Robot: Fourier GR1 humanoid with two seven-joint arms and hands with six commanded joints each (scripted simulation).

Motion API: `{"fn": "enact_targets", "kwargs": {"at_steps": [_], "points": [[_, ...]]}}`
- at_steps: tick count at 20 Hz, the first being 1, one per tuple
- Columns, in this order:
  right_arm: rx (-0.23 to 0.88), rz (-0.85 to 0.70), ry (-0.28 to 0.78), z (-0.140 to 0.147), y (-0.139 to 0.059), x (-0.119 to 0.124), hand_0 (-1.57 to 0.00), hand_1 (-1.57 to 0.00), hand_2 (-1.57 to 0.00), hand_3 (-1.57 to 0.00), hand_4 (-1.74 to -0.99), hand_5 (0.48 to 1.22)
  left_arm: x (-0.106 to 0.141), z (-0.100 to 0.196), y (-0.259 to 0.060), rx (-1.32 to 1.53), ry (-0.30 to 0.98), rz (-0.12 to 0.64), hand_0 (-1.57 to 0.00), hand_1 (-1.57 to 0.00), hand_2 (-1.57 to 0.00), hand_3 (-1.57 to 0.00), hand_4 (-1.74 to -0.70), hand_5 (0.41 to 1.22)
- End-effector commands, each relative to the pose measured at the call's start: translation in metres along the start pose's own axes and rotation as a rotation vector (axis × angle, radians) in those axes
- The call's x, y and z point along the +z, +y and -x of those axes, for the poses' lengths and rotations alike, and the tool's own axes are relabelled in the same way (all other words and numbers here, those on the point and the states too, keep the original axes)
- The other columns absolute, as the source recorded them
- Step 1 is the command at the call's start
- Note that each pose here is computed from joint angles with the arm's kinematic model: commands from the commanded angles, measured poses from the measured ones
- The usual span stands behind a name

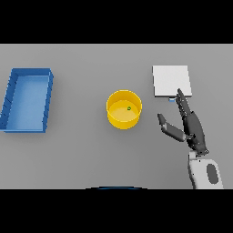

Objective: Pick up the red beaker and tilt it to pour out 1 green nut into yellow bowl. Pick up the yellow bowl and place it on the metallic measuring scale.

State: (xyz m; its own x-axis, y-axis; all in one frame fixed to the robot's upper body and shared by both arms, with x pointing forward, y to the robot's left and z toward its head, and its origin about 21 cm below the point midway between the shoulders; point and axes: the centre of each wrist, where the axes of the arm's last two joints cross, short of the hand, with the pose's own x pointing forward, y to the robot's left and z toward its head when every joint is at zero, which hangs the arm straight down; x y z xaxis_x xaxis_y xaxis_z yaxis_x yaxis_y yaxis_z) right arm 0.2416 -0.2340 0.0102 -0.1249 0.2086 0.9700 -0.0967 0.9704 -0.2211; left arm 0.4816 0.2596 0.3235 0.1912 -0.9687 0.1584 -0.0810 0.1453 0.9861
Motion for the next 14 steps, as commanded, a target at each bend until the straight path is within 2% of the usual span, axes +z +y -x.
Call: {"fn": "enact_targets", "kwargs": {"at_steps": [1,3,6,7,8,9,12,14], "points": [[-0.005,-0.001,-0.005,-0.001,0.001,0.001,0.0,0.0,0.0,0.0,-1.286,0.649,-0.002,0.015,-0.011,0.036,0.041,0.004,-1.57,-1.57,-1.57,-1.41,-1.73,1.221],[-0.029,-0.011,0.016,-0.001,0.007,-0.005,0.0,0.0,0.0,0.0,-1.276,0.654,-0.003,0.038,-0.027,0.093,0.113,0.014,-1.57,-1.57,-1.57,-1.44,-1.73,1.221],[-0.019,-0.017,0.014,0.0,0.008,-0.004,0.0,0.0,0.0,0.0,-1.285,0.663,0.0,0.075,-0.069,0.206,0.25,0.084,-1.57,-1.57,-1.57,-1.5,-1.74,1.221],[-0.003,-0.006,0.014,0.001,0.006,-0.005,0.0,0.0,0.0,0.0,-1.293,0.667,0.002,0.081,-0.084,0.248,0.282,0.095,-1.57,-1.57,-1.57,-1.44,-1.74,1.221],[-0.004,-0.011,0.014,0.005,0.005,-0.002,0.0,0.0,0.0,0.0,-1.302,0.671,0.005,0.087,-0.095,0.28,0.323,0.111,-1.57,-1.57,-1.57,-1.46,-1.74,1.221],[-0.006,-0.013,0.002,0.005,0.003,-0.002,0.0,0.0,0.0,0.0,-1.307,0.677,0.008,0.095,-0.105,0.322,0.347,0.119,-1.57,-1.57,-1.57,-1.42,-1.74,1.221],[0.009,-0.018,-0.01,0.008,0.003,0.0,0.0,0.0,0.0,0.0,-1.302,0.693,0.021,0.116,-0.137,0.412,0.423,0.135,-1.57,-1.57,-1.57,-1.49,-1.74,1.221],[0.007,-0.021,-0.007,0.006,0.002,-0.001,0.0,0.0,0.0,0.0,-1.304,0.707,0.03,0.121,-0.144,0.42,0.454,0.131,-1.57,-1.57,-1.57,-1.52,-1.74,1.221]]}}
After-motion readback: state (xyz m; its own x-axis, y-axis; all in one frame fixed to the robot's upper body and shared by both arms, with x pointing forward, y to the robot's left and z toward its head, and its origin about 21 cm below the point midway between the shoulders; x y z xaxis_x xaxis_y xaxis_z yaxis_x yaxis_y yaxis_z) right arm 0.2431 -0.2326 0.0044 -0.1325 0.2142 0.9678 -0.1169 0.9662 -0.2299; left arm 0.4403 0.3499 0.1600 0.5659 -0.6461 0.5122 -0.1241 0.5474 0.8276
